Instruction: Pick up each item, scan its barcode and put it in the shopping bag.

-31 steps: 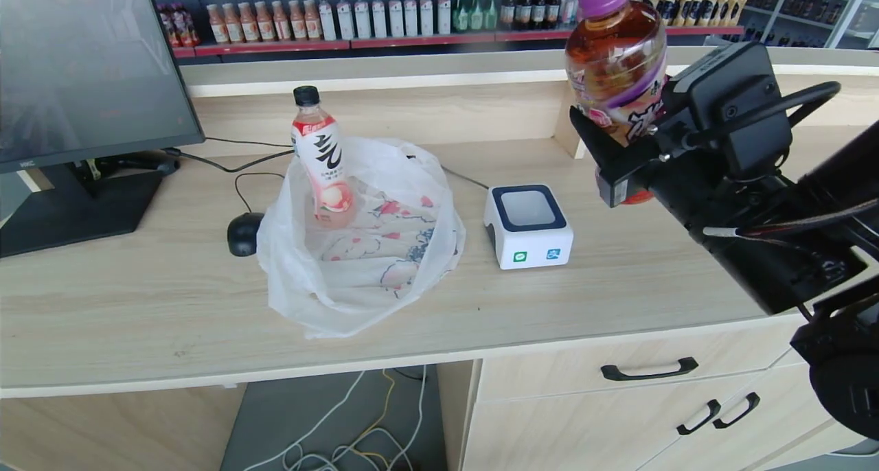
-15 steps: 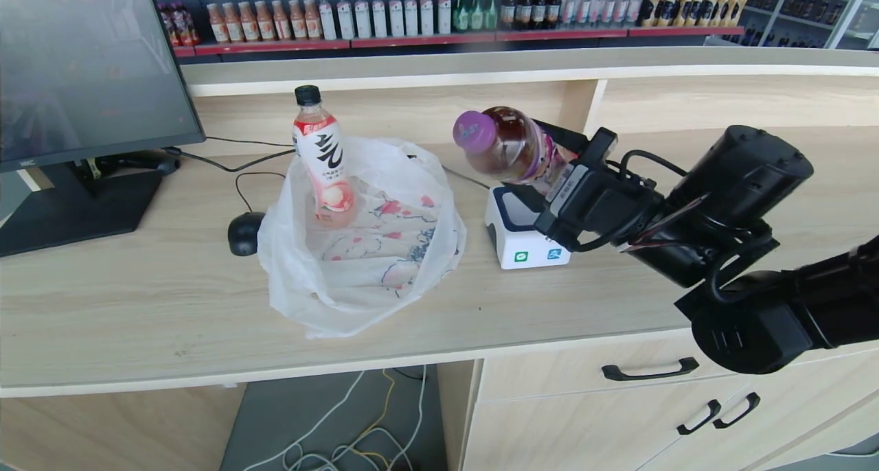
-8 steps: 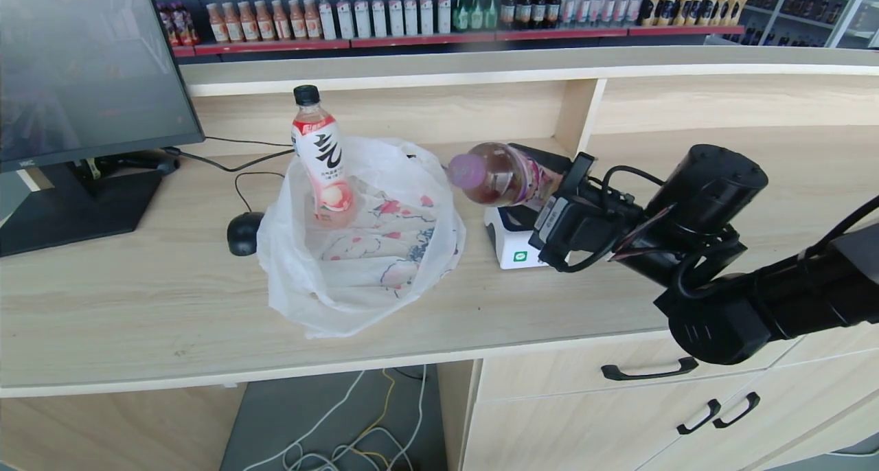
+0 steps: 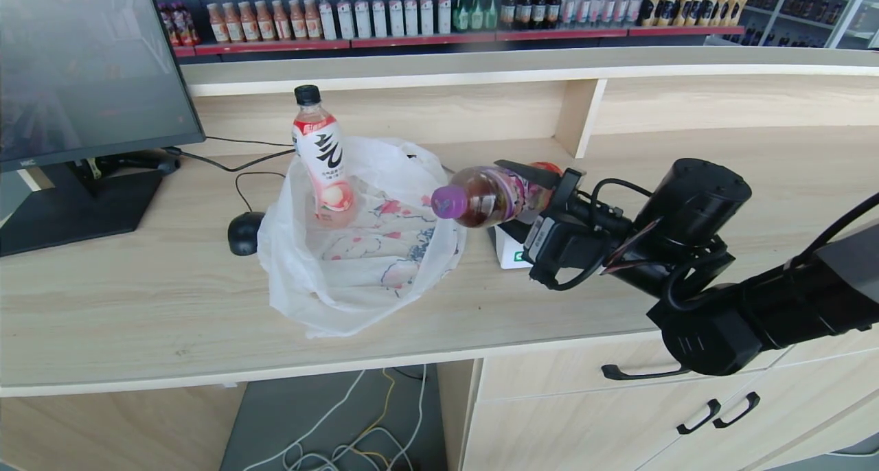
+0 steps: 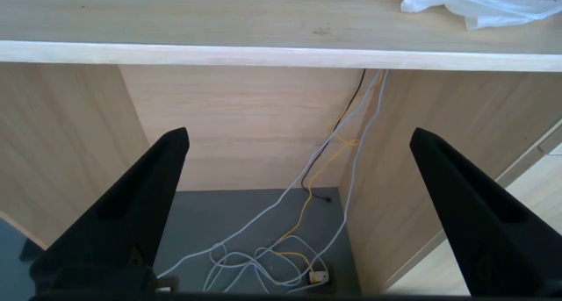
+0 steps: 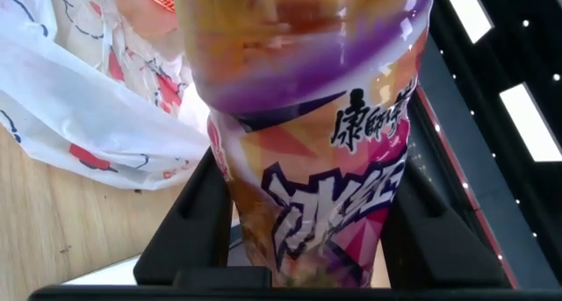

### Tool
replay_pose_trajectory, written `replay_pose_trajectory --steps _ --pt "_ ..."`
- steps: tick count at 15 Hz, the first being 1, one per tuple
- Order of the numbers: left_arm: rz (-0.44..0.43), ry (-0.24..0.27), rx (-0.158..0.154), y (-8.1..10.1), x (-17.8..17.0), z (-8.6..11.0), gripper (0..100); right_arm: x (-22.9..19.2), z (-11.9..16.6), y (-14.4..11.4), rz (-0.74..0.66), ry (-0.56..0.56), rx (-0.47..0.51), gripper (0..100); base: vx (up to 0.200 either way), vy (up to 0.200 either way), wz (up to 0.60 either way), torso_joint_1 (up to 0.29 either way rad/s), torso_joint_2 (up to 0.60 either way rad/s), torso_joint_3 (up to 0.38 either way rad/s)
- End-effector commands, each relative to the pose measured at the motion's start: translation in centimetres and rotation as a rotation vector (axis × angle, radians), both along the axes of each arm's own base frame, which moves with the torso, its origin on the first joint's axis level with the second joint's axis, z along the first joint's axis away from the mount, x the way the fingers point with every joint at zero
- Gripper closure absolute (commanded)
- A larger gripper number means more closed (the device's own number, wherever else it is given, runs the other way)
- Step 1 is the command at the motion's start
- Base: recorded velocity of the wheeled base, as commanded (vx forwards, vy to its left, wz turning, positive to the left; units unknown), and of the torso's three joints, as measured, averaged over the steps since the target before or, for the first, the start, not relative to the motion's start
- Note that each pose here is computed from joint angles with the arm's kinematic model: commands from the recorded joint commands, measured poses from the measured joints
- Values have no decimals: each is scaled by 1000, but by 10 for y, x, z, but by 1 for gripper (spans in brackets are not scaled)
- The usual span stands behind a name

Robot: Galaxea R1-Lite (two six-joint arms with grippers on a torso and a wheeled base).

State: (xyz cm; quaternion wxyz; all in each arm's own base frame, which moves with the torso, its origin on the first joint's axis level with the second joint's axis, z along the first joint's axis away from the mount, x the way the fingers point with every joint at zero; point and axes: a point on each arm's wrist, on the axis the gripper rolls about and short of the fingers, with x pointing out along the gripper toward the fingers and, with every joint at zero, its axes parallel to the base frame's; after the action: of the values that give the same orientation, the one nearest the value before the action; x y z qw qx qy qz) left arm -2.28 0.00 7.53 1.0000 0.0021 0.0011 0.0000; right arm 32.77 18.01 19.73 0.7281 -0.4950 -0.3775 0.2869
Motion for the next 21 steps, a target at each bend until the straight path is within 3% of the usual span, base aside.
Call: replay_pose_trajectory --steps 1,21 --pt "0 -1 0 0 0 0 0 0 -2 0 1 8 -1 100 0 0 0 0 0 0" --pt "0 -1 2 0 0 0 0 -6 0 7 29 20 19 100 0 0 0 0 0 0"
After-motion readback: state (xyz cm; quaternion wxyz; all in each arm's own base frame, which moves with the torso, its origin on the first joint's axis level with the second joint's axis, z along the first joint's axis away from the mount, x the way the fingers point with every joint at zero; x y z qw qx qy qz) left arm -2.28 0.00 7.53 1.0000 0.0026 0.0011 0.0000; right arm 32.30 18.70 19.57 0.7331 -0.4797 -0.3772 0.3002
